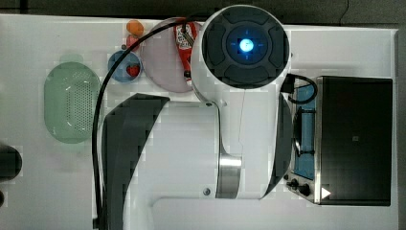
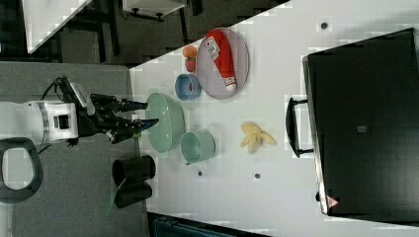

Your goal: Pick Banana and place it in mug.

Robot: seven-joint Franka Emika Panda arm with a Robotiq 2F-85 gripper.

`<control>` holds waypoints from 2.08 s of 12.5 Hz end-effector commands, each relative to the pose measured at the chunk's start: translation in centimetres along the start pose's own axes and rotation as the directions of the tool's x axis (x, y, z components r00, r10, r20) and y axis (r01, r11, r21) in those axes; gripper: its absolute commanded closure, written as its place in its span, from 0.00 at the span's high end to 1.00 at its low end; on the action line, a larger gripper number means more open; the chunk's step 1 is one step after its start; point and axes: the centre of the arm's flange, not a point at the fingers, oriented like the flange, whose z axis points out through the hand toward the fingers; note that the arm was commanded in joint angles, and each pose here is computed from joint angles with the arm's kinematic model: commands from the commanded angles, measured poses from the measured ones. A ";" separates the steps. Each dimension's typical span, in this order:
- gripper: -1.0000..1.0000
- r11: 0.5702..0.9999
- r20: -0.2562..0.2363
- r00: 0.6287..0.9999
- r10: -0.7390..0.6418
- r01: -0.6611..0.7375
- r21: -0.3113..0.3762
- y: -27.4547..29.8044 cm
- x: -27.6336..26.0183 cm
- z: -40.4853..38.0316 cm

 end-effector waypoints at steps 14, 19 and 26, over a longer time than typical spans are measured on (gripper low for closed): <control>1.00 0.995 0.011 0.996 -0.089 0.089 -0.032 6.7 -2.6 15.0; 1.00 0.996 0.014 0.996 -0.084 0.085 -0.042 8.0 -3.3 25.7; 1.00 0.995 -0.006 0.995 -0.097 0.097 -0.039 7.8 -3.4 36.3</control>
